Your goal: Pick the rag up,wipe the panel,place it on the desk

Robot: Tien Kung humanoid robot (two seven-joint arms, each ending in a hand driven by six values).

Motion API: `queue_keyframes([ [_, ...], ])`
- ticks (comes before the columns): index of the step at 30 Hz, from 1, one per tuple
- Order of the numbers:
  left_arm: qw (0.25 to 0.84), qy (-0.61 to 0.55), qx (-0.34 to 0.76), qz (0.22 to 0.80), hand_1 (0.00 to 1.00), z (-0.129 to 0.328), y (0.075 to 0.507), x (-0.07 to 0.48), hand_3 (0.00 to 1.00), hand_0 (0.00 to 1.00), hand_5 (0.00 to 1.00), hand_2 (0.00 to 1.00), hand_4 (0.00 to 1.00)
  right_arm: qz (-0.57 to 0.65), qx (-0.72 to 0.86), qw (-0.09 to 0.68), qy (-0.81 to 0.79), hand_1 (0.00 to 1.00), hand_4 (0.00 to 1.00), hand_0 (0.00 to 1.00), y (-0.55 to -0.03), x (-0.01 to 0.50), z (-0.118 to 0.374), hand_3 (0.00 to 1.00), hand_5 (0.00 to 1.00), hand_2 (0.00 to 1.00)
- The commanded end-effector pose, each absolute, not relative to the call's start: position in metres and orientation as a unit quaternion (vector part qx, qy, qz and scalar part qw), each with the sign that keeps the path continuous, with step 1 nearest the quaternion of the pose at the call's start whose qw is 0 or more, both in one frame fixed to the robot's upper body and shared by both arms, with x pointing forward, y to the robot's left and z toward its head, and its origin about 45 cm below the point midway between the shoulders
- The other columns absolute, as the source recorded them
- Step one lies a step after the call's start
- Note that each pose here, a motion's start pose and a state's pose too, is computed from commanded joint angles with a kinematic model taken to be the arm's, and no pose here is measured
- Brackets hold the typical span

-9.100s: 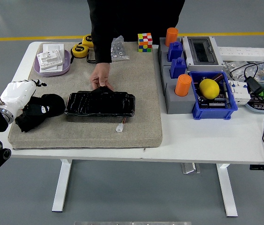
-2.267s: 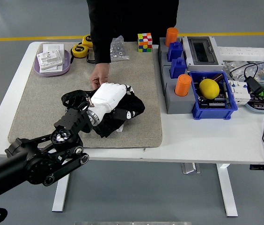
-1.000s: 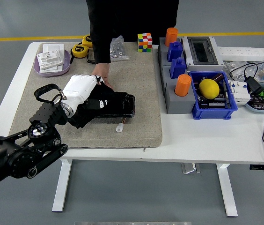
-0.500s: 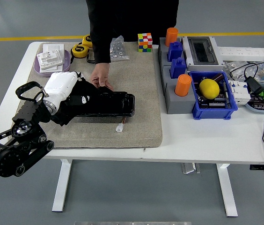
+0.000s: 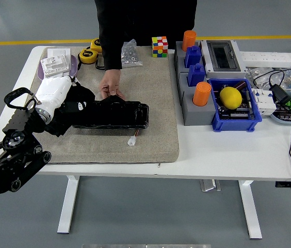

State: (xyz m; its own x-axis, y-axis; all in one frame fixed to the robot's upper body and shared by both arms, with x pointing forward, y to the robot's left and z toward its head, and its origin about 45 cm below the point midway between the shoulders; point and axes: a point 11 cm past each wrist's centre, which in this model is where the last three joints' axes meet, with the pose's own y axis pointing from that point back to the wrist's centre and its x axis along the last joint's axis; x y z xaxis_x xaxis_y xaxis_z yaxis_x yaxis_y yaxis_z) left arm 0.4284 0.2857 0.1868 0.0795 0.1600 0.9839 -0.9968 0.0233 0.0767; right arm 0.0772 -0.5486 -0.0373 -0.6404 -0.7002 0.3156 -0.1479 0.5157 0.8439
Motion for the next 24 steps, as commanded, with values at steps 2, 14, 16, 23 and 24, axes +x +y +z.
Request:
queue_keyframes([
  [2,0.563,-0.441,0.473,0.515,0.094,0.186,0.286,0.428,0.248,0.266,0.002,0.406,0.002,-0.415,0.264,0.332,-0.805,0.461,0.998,0.687,-0.549,0.078,-0.037,0.619,0.682,0.643],
  [14,0.581,-0.447,0.457,0.504,0.093,0.187,0.259,0.431,0.245,0.265,0.002,0.405,0.002,-0.414,0.266,0.333,-0.805,0.462,0.998,0.687,-0.55,0.08,-0.036,0.618,0.682,0.643],
  [16,0.589,-0.449,0.451,0.499,0.093,0.187,0.248,0.431,0.245,0.265,0.002,0.405,0.002,-0.412,0.268,0.332,-0.805,0.462,0.998,0.687,-0.55,0.081,-0.036,0.618,0.682,0.643],
  [23,0.602,-0.459,0.442,0.481,0.093,0.186,0.229,0.428,0.245,0.263,0.002,0.406,0.002,-0.408,0.27,0.331,-0.807,0.462,0.998,0.687,-0.551,0.086,-0.034,0.618,0.682,0.643],
  [24,0.603,-0.46,0.442,0.479,0.093,0.186,0.228,0.428,0.245,0.263,0.002,0.405,0.002,-0.409,0.271,0.331,-0.806,0.461,0.998,0.687,-0.551,0.086,-0.034,0.618,0.682,0.643],
])
